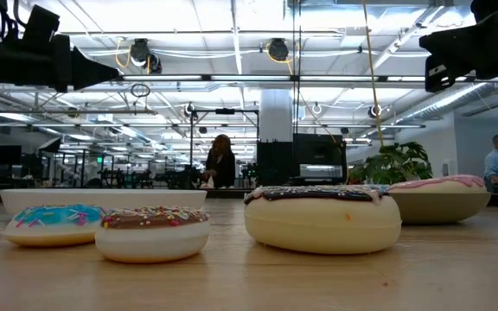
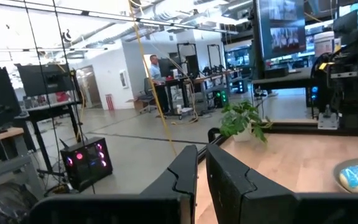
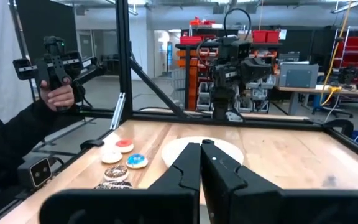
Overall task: Pick & Place donuts
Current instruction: Put the large black donut on the gray plate
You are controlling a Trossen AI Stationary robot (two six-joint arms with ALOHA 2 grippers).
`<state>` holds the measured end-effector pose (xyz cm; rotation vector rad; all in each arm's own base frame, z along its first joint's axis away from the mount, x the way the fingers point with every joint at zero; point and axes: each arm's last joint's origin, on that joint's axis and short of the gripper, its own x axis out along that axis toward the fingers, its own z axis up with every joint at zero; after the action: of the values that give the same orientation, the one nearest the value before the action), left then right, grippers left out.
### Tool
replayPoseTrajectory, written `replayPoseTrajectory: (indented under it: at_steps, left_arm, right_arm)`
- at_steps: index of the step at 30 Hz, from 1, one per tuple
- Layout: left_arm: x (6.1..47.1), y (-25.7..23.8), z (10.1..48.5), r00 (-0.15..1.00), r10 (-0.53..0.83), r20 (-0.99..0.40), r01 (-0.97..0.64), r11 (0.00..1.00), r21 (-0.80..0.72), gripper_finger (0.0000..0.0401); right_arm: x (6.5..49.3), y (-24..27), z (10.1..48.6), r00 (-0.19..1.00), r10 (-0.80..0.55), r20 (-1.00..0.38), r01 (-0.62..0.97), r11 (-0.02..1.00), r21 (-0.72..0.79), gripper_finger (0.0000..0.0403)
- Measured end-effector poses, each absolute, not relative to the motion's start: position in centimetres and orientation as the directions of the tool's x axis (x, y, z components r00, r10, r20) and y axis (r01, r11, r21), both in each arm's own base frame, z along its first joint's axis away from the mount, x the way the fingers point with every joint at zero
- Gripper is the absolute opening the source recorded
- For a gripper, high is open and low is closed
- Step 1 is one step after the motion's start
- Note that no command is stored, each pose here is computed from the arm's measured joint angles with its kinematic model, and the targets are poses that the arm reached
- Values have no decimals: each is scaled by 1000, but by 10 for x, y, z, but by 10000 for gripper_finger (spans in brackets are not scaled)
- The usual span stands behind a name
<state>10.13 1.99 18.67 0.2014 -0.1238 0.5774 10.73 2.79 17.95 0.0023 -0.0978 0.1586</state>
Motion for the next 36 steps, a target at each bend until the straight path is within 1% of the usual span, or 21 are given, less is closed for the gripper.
replayPoseTrajectory:
  at_steps: [4,9,11,13,15,17,20,25,34,36]
  left_arm:
    - [101,20,187,831,529,175,-554,817,159,42]
    - [101,20,188,829,529,184,-556,815,163,42]
    - [101,20,188,828,529,184,-556,815,163,42]
    - [101,20,188,829,529,183,-556,815,162,42]
    - [101,20,188,829,529,183,-556,816,157,42]
    - [101,20,188,828,529,183,-556,816,158,42]
    - [101,20,188,822,541,181,-567,808,159,42]
    - [101,21,188,811,558,178,-583,798,153,42]
    - [100,21,187,805,567,176,-592,788,169,42]
    - [100,21,188,805,567,176,-592,788,168,42]
  right_arm:
    - [107,28,181,981,157,110,-157,988,-7,0]
    - [108,28,190,969,143,202,-137,990,-41,0]
    - [108,26,196,963,79,258,-71,997,-40,0]
    - [110,25,198,962,14,273,-7,1000,-27,0]
    - [113,26,194,974,19,227,-11,999,-39,0]
    - [119,28,189,990,28,139,-22,999,-45,0]
    - [131,31,199,996,28,89,-24,999,-47,0]
    - [158,39,206,999,30,-38,-31,998,-49,0]
    - [220,57,233,993,29,-115,-37,997,-69,0]
    - [232,61,234,987,27,-161,-41,996,-81,0]
